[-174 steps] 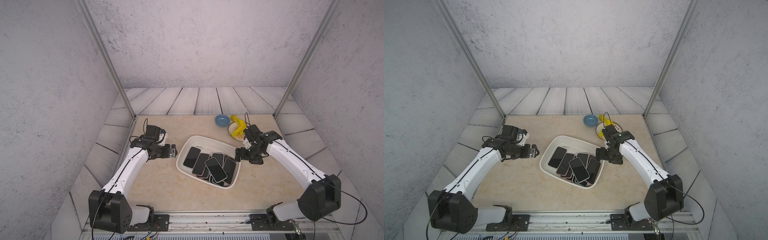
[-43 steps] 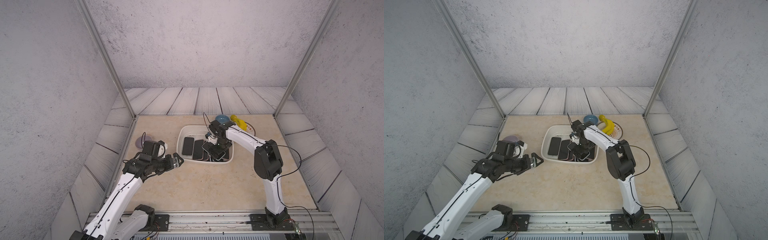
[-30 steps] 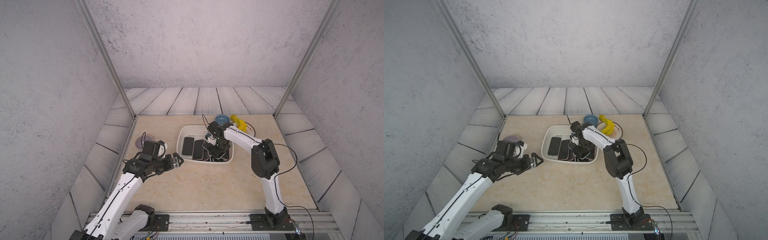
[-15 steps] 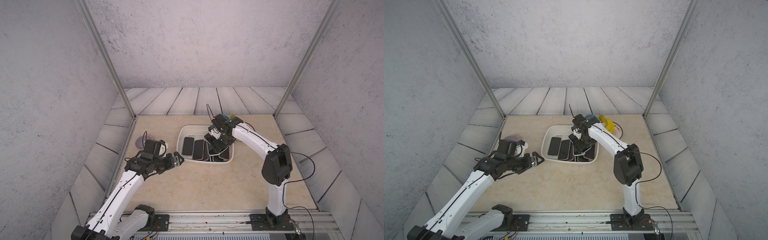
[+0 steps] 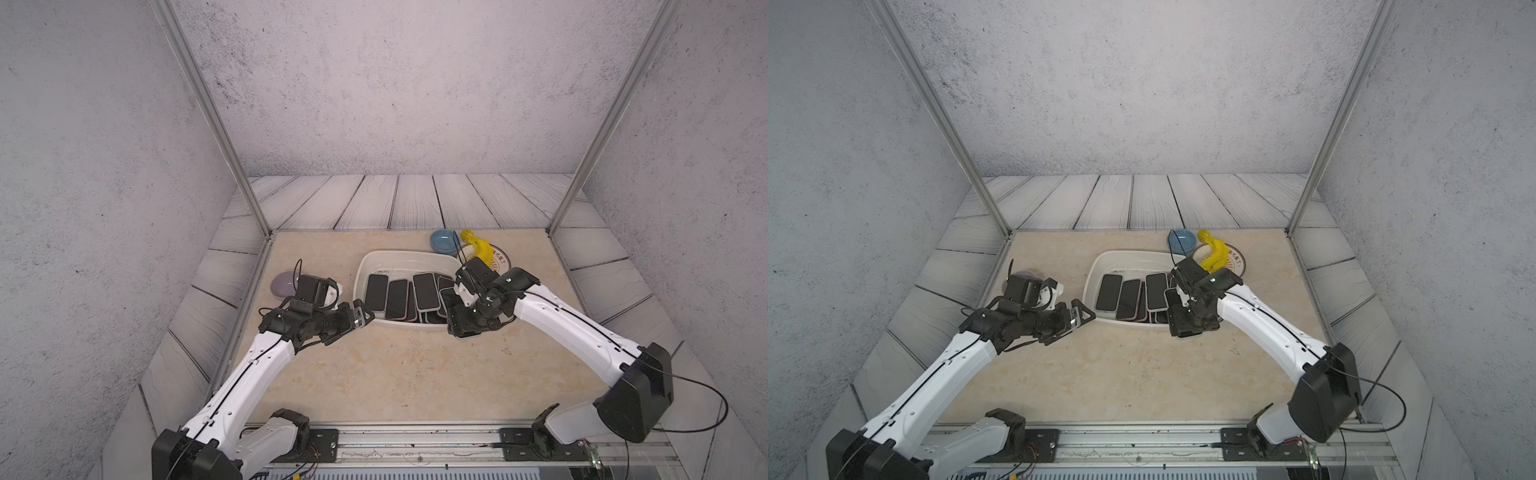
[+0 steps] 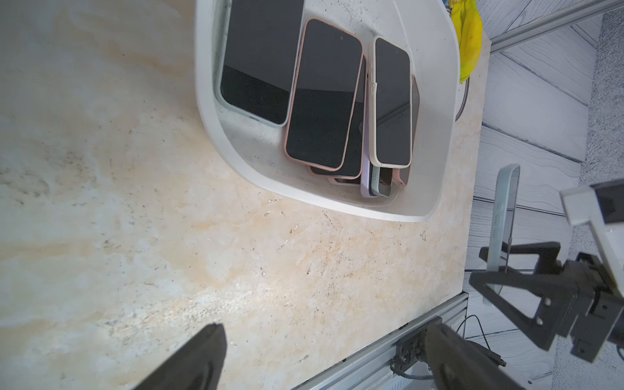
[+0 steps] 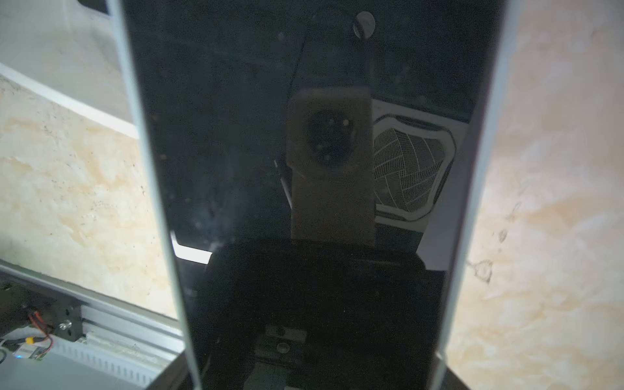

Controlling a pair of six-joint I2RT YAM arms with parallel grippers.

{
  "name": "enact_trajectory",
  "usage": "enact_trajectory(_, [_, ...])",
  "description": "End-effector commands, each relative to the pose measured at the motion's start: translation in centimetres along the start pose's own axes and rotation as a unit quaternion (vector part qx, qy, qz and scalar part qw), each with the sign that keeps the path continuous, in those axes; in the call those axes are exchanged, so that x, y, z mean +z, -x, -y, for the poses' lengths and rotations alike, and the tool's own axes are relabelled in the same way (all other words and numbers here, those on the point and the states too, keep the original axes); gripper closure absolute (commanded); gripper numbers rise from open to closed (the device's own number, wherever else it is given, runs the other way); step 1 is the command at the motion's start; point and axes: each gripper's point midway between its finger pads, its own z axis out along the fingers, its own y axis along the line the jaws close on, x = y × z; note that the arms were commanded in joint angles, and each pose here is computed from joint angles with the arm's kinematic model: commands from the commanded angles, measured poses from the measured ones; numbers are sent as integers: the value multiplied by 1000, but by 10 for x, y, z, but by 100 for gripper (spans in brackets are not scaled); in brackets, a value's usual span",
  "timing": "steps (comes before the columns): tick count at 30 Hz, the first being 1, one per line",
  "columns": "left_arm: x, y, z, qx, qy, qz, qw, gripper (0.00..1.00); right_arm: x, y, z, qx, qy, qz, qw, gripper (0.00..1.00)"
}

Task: Take the phone out of the storage box
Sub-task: Pick up the phone from the storage box, then place the phone at the center of the board.

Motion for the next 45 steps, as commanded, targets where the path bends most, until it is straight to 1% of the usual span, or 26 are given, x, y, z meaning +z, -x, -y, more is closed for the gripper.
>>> enact_trajectory(1, [-2, 1, 10, 6, -16, 1, 1000, 1, 0, -18, -4, 42, 3, 20, 999, 48])
enact_trajectory(3, [-1, -2, 9, 7, -16, -2, 1000, 1, 11, -35, 0, 49, -5, 9, 999, 48])
enact_trajectory(6, [2, -6, 7, 6, -14, -8, 1000, 1, 25, -48, 0, 58, -9, 5, 998, 49])
enact_trajectory(15, [4, -16, 6, 16, -8, -23, 1000, 2, 63, -65, -26, 48, -21, -5, 999, 49])
enact_trajectory(20, [4, -19, 5, 20, -7, -28, 999, 1, 77, -63, -37, 42, -24, -14, 999, 48])
enact_trajectory(28, [3, -22, 4, 26, -2, -32, 999, 1, 107, -63, -44, 51, -26, -39, 998, 46])
enact_trajectory(36, [6, -24, 5, 28, 0, -38, 999, 1, 130, -65, -46, 58, -31, -56, 996, 41])
enact_trajectory(39, [7, -24, 6, 30, 0, -38, 999, 1, 135, -66, -45, 60, -33, -61, 996, 37])
enact_trajectory(45, [7, -22, 8, 33, 1, -38, 999, 2, 140, -68, -43, 60, -40, -68, 995, 33])
